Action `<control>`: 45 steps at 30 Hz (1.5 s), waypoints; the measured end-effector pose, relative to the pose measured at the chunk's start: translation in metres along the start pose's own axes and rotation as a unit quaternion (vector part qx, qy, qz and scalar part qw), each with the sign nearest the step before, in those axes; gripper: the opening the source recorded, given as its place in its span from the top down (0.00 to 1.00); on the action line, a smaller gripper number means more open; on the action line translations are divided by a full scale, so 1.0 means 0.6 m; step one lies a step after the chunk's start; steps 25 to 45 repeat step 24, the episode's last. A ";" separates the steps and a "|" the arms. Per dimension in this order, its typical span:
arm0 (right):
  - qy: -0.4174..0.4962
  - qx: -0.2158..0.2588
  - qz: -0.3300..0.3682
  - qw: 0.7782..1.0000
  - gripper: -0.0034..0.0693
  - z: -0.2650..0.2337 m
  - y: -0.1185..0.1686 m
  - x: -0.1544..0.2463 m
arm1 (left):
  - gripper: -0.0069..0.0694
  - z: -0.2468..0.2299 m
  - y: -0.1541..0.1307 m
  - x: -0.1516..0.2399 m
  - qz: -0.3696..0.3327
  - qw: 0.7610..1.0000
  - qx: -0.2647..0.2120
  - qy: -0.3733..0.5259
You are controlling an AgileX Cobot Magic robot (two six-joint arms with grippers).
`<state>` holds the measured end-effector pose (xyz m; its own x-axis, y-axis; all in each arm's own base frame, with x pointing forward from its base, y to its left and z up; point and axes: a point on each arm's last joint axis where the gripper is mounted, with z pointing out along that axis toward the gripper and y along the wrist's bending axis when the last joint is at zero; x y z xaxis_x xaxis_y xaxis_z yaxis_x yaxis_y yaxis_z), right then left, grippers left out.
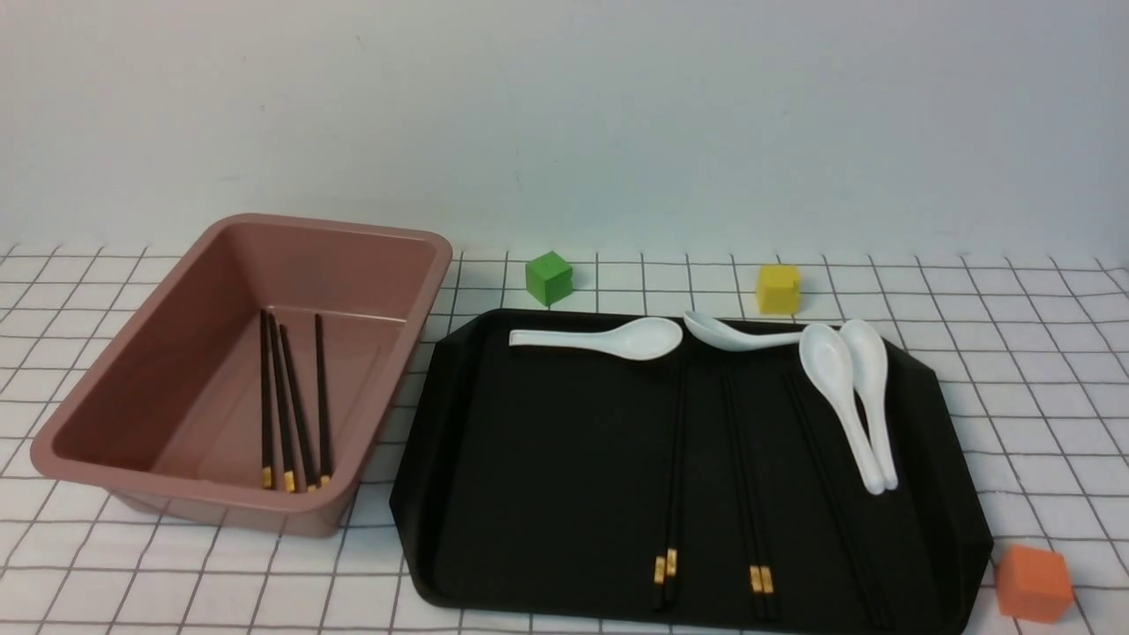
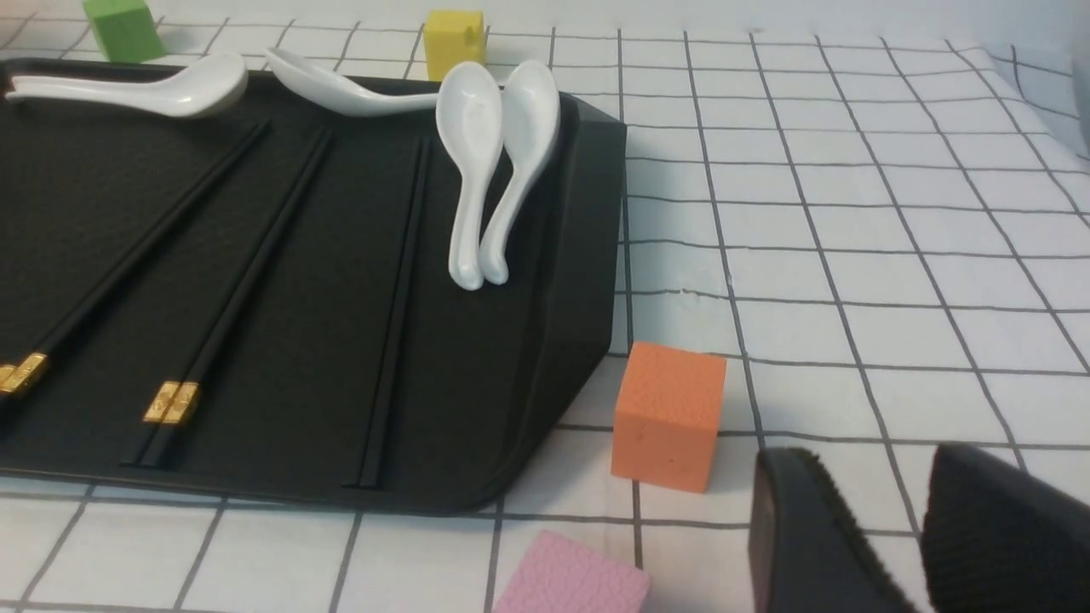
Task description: On white black tablecloth take chopsticks from black tray and put them in box.
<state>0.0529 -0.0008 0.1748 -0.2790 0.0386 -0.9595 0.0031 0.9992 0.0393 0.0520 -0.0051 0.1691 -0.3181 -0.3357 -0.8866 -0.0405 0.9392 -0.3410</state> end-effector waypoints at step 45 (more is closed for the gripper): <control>0.000 0.000 0.000 1.000 0.62 0.000 0.000 0.000 | 0.89 0.000 0.000 0.000 0.000 1.000 0.000 0.000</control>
